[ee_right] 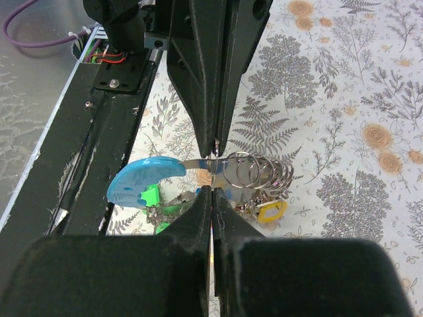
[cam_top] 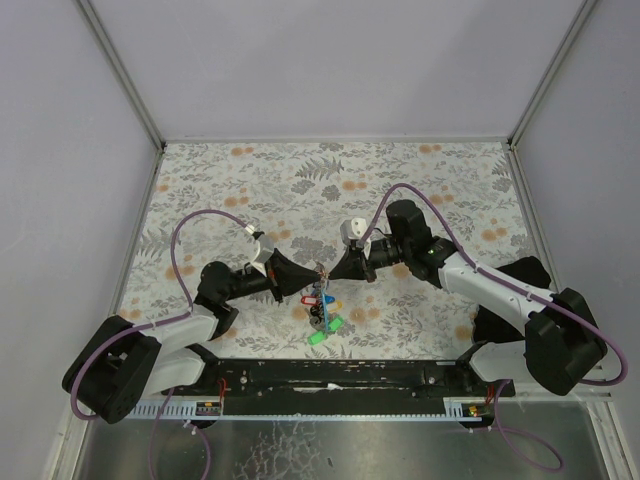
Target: Put the keys on the keyring
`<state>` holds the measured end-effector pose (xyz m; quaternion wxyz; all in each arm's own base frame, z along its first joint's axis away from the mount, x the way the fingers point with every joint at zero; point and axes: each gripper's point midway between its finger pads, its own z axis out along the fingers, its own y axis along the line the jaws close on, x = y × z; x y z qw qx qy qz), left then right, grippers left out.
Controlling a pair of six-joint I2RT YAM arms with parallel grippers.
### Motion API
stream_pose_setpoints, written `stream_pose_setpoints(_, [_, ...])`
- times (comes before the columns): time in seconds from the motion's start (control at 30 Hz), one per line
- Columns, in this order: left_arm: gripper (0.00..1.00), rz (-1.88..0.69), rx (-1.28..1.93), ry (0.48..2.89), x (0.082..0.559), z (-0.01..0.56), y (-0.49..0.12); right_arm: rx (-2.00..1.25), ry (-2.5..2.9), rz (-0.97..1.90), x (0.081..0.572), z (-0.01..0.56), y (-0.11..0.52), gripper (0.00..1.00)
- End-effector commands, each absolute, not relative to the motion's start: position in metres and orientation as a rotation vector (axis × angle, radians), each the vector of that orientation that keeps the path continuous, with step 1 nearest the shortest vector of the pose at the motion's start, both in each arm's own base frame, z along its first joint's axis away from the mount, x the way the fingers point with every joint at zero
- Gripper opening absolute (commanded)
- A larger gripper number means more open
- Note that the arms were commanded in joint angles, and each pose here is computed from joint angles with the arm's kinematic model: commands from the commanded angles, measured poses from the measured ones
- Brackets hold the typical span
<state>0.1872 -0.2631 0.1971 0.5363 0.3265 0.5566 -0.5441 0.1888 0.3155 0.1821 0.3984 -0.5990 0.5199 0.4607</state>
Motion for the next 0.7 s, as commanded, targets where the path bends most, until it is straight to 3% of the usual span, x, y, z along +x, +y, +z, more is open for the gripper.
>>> stream_pose_setpoints(0.0, [0.0,-1.27,0.802,1.165,0.187,0.232,-0.265,-1.531,1.266,1.161,0.181,0.19,0.315,0.0])
stream_pose_setpoints(0.67, [0.0,-1.289,0.813,1.16,0.185,0.232,-0.266,-1.518,1.21,1.19,0.181,0.202,0.32,0.0])
